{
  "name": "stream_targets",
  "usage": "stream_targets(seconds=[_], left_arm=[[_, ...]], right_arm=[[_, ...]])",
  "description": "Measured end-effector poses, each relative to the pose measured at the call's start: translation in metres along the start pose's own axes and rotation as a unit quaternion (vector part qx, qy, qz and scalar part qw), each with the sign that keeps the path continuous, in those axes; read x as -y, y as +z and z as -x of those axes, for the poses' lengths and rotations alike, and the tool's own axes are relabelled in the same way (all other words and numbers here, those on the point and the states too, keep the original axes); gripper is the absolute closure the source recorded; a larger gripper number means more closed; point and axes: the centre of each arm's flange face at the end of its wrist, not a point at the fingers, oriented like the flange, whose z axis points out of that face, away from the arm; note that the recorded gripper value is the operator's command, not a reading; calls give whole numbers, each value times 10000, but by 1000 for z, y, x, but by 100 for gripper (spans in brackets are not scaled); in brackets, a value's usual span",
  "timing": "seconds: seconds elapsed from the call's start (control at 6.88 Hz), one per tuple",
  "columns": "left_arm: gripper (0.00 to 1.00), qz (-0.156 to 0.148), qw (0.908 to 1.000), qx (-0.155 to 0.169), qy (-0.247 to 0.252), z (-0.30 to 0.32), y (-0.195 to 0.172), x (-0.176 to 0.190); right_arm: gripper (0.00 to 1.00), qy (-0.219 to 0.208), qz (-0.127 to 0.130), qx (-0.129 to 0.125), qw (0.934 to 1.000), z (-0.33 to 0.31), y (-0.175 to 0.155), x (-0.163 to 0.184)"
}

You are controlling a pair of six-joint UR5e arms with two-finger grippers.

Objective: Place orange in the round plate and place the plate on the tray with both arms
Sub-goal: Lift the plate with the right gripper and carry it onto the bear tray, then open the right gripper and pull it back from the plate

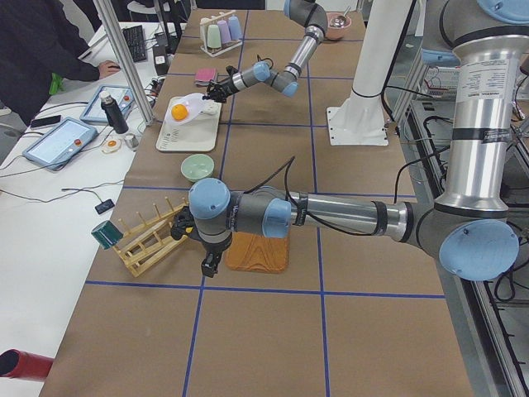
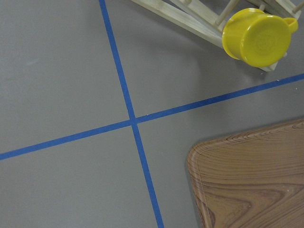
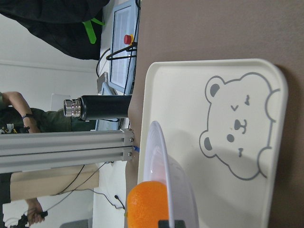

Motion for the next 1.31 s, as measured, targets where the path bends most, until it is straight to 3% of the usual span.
stream_targets(seconds=[0.15, 0.29, 0.44, 0.58, 0.73, 0.87, 1.02, 1.16, 1.31], left_arm=[[1, -3, 10000, 0, 10, 0, 0, 0], [1, 8, 10000, 1, 13, 1, 1, -6], [1, 19, 10000, 2, 2, 2, 4, -19], [1, 20, 10000, 6, -18, 3, 7, -34], [1, 36, 10000, 19, -48, 3, 9, -46], [1, 37, 9998, 99, -192, 2, 7, -56], [1, 50, 9982, 205, -557, 2, 6, -64], [1, 85, 9956, 260, -900, 3, 8, -74], [1, 148, 9934, 280, -1105, 7, 12, -84]], right_arm=[[0, -252, -84, -33, 9996, -3, 0, -3], [0, -728, 23, -96, 9973, -6, -15, -1], [0, -1325, 287, -230, 9905, -8, -40, 11], [0, -1997, 550, -533, 9769, -2, -59, 26], [0, -2758, 778, -1033, 9525, 20, -68, 46], [0, -3537, 1059, -1661, 9144, 54, -71, 83], [0, -4180, 1376, -2195, 8707, 89, -71, 138], [0, -4704, 1722, -2576, 8262, 119, -67, 205], [0, -5199, 2130, -2850, 7766, 142, -59, 286]])
